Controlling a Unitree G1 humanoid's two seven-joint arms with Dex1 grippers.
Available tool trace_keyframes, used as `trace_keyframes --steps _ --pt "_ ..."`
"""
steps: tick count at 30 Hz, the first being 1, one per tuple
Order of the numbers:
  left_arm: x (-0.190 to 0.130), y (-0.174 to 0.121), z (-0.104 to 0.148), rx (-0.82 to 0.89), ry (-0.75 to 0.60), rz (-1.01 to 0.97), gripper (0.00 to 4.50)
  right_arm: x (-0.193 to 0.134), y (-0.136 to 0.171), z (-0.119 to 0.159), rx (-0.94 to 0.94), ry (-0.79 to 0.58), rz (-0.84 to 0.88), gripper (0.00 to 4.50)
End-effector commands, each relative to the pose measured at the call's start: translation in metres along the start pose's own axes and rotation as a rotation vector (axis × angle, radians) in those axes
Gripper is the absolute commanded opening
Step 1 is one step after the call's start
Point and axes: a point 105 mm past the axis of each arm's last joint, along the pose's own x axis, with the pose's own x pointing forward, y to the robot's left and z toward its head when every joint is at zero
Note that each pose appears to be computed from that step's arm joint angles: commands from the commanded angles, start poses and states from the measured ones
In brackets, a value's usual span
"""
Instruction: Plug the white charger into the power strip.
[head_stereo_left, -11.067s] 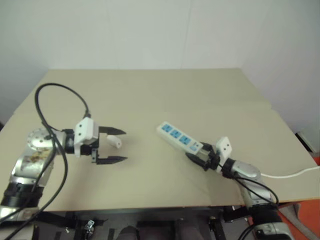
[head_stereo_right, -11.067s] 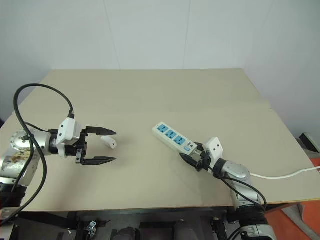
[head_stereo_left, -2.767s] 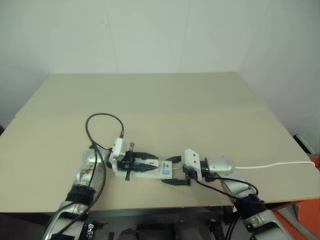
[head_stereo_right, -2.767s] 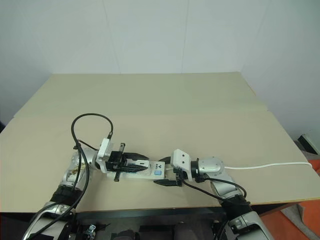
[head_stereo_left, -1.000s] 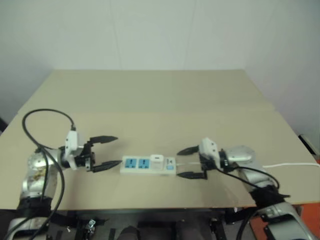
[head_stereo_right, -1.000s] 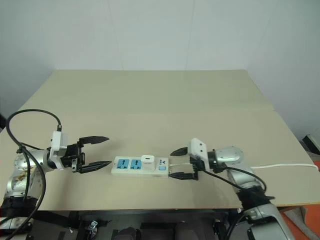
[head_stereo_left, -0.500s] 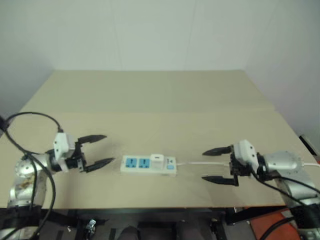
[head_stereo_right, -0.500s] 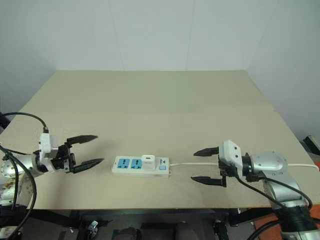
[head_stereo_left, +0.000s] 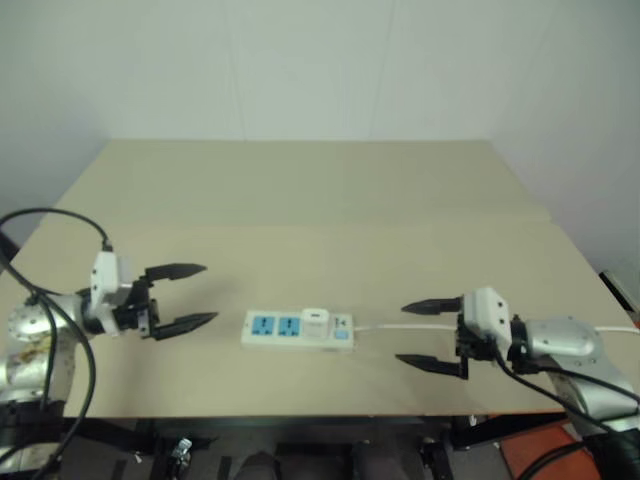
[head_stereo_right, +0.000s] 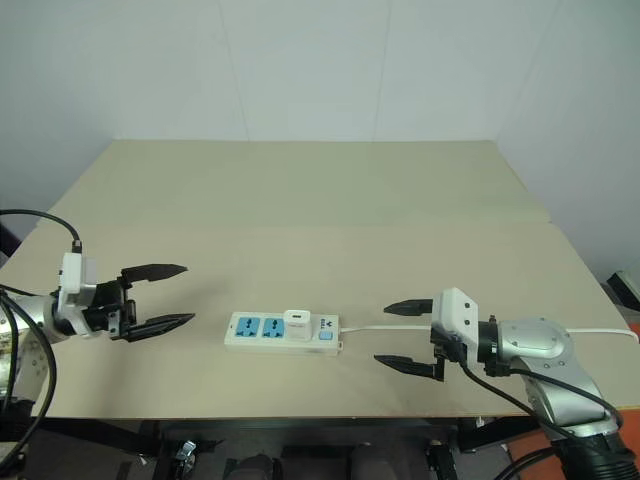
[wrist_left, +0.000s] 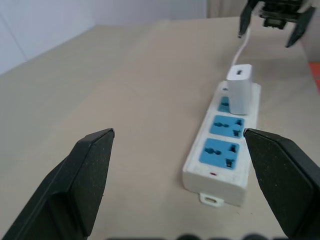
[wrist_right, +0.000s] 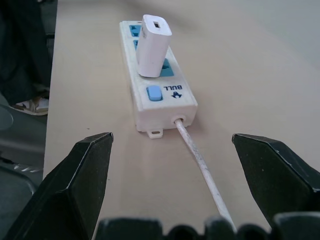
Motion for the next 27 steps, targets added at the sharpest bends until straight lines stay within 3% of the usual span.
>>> trace_keyframes --steps 1,27 --pt "-0.003 -0.004 -0.001 0.004 0.014 -0.016 4.5 -0.004 0.002 0.008 -0.03 -0.01 -0.034 4.46" --pt "0.011 0.005 0.002 0.011 0.013 -0.05 4.5 0.001 0.012 0.009 -0.02 -0.028 -0.068 4.46"
